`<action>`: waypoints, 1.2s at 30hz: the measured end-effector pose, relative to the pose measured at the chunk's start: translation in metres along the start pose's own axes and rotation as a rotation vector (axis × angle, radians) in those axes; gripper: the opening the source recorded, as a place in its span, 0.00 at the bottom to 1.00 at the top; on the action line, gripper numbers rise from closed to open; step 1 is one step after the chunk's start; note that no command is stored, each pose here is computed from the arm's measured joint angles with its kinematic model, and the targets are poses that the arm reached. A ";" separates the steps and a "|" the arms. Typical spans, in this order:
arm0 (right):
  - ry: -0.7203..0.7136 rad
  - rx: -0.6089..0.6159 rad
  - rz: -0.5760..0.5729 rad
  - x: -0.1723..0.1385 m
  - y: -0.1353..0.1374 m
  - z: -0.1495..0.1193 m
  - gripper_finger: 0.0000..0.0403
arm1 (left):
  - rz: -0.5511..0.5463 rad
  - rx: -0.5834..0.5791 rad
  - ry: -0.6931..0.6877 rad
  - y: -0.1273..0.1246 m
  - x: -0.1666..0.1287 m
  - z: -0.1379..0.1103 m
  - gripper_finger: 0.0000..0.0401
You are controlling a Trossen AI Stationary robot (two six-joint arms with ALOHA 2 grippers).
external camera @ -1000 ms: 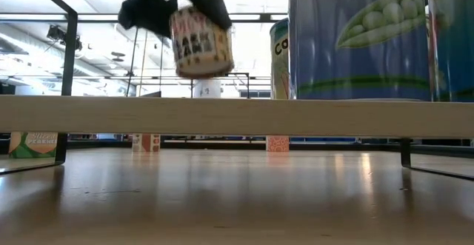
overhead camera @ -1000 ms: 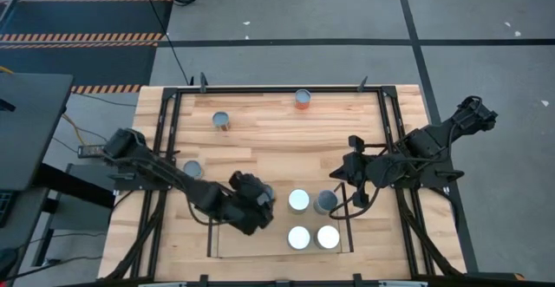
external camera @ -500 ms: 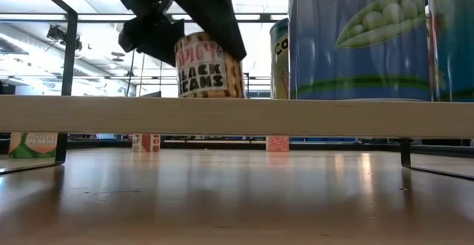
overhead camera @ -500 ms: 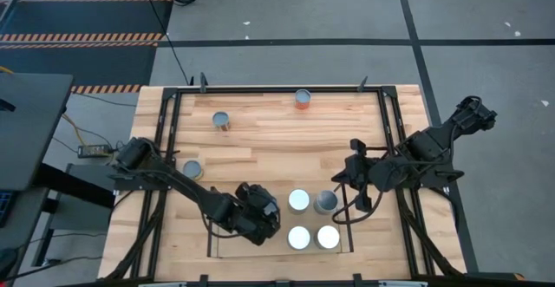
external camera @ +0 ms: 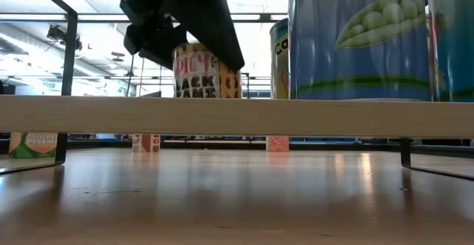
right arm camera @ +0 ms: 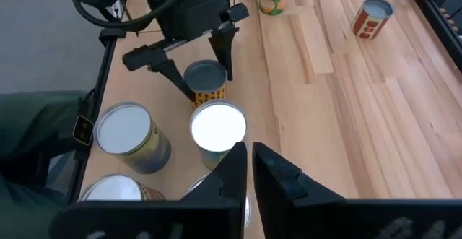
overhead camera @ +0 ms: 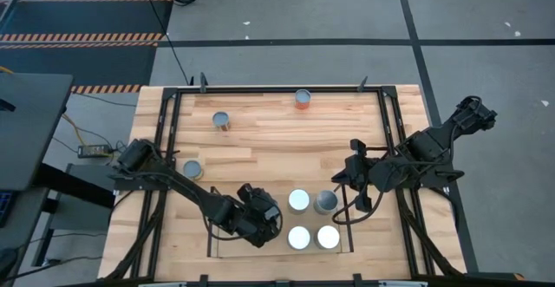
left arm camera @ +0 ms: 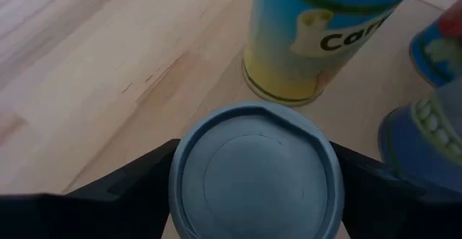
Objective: Pick and place cans onto a shelf
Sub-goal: Put the canned spicy black beans on the shelf, then put the canned spaghetti sauces on the shelf
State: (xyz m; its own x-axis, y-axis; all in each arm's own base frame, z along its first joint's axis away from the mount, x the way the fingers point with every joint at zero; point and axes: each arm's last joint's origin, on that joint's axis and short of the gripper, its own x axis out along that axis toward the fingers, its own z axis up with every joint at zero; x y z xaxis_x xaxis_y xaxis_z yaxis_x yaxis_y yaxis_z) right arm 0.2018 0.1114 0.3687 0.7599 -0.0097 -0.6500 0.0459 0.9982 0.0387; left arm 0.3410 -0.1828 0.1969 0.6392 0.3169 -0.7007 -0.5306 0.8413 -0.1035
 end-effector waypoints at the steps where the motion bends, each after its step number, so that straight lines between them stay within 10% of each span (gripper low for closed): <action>1: 0.000 0.000 0.000 0.000 0.000 0.000 0.09 | 0.001 0.013 0.000 0.000 0.000 0.000 0.82; 21: -0.093 -0.062 -0.106 0.013 -0.008 0.006 0.27 | -0.024 0.186 -0.014 0.006 -0.015 0.015 0.88; 36: -0.062 -0.047 -0.444 0.042 -0.095 0.012 0.58 | -0.100 0.341 -0.113 0.055 -0.127 0.055 0.88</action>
State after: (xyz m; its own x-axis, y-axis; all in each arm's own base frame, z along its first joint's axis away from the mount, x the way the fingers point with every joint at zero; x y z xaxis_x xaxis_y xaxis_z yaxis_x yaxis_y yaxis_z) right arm 0.2374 0.0158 0.3470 0.7109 -0.4396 -0.5490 0.3478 0.8982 -0.2689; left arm 0.2614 -0.1530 0.3193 0.7459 0.2561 -0.6148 -0.2586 0.9621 0.0869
